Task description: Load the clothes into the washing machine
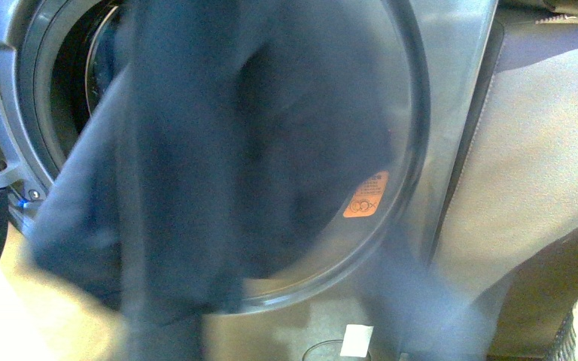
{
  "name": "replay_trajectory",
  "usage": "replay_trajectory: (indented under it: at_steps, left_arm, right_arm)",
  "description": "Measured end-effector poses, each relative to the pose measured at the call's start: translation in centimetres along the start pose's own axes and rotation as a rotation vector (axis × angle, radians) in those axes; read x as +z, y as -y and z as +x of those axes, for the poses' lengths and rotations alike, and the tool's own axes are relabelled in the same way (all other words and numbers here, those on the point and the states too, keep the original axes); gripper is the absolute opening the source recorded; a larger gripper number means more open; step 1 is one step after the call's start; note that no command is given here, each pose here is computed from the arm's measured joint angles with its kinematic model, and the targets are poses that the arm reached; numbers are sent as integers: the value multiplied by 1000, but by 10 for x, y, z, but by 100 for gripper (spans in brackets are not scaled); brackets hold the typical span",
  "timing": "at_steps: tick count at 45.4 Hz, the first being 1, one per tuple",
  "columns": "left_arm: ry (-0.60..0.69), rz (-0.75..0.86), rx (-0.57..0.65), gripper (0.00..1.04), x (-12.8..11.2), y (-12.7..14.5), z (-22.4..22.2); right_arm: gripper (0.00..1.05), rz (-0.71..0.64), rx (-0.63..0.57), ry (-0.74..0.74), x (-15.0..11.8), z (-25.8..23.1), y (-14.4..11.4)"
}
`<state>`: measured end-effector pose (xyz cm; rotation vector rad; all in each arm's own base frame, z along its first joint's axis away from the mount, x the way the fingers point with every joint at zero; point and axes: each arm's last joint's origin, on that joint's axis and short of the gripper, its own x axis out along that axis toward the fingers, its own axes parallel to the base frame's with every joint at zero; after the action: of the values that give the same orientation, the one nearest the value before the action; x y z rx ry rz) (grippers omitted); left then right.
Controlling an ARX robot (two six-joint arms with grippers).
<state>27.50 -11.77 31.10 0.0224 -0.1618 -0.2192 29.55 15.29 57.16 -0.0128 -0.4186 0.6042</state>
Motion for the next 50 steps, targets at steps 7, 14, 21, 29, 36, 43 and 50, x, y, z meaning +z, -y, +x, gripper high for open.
replay_trajectory:
  at_steps: [7,14,21,29,36,43,50]
  left_arm:
    - [0,-2,-7,5,-4,-7,-6]
    - [-13,-8,-14,5,-11,-11,-9]
    - [-27,-8,-11,5,-21,-16,-12]
    - [-37,-9,-15,5,-29,-17,-14]
    - [-71,-3,-6,5,-46,-20,-11]
    - [-81,0,6,5,-54,-22,-7]
    - [-84,4,40,5,-61,-27,-4]
  right_arm:
    - [97,5,2,2,1,0,0]
    - [97,6,2,1,0,0,0]
    - [97,9,2,1,0,0,0]
    - [77,30,-437,-307,-21,-29,4]
    - [46,7,-610,-286,-62,-122,16]
    - [25,2,-610,-296,-105,-176,12]
    - [4,4,-583,-378,-161,-212,7]
